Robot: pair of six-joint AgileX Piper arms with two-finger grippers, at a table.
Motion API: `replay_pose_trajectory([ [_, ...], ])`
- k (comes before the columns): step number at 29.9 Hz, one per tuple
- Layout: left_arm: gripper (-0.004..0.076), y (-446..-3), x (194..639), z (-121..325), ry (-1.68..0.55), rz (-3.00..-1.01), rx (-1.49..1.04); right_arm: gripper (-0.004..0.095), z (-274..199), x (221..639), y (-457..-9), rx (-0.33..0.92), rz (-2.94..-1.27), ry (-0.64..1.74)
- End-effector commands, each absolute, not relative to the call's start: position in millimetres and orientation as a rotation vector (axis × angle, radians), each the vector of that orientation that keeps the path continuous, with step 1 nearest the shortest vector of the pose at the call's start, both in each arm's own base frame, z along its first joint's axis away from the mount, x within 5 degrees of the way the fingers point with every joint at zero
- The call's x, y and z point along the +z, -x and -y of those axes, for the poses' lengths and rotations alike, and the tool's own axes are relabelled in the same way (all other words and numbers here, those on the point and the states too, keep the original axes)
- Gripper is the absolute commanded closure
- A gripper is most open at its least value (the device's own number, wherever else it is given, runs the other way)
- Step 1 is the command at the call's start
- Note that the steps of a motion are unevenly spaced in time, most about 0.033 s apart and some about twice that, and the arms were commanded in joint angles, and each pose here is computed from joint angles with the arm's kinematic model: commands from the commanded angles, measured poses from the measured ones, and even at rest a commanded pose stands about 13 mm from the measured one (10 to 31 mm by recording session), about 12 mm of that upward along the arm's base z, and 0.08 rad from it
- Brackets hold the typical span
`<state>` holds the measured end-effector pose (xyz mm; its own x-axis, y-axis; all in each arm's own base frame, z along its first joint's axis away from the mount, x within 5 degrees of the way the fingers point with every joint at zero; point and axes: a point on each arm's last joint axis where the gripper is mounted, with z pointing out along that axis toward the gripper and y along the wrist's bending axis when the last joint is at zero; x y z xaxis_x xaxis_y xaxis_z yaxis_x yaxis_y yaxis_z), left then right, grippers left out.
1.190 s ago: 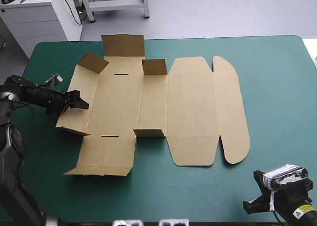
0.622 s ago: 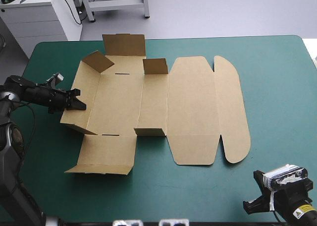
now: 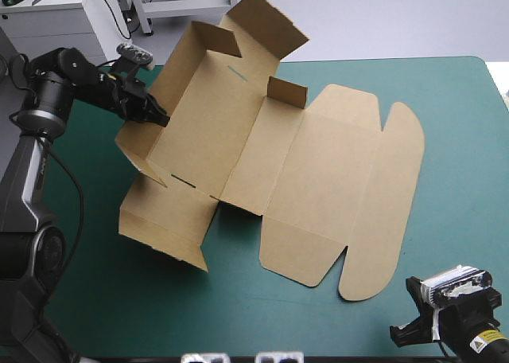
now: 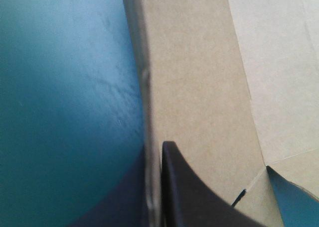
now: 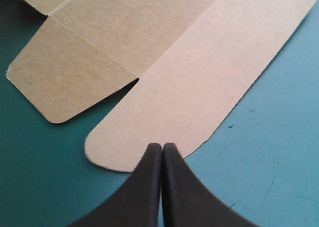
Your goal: Fold the box
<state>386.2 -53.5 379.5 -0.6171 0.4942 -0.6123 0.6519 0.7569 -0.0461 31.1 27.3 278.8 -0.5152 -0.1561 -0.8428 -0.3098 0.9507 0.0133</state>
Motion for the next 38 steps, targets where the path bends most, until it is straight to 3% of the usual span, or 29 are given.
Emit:
replay_pose_trajectory([
  [1,0.0731,-358,438,82,-1.0,-2.187,-0.225,0.0928,-27,289,-34,0.199,-2.062,0.313],
  [12,0.0732,-352,458,162,-1.281,-1.814,0.283,0.0928,-27,289,-34,0.196,-2.063,0.314],
  [23,0.0732,-338,437,214,-1.495,-1.63,0.329,0.0928,-27,289,-34,0.196,-2.063,0.314],
  [38,0.0732,-289,407,224,-1.555,-1.258,0.486,0.0928,-27,289,-34,0.196,-2.063,0.314],
])
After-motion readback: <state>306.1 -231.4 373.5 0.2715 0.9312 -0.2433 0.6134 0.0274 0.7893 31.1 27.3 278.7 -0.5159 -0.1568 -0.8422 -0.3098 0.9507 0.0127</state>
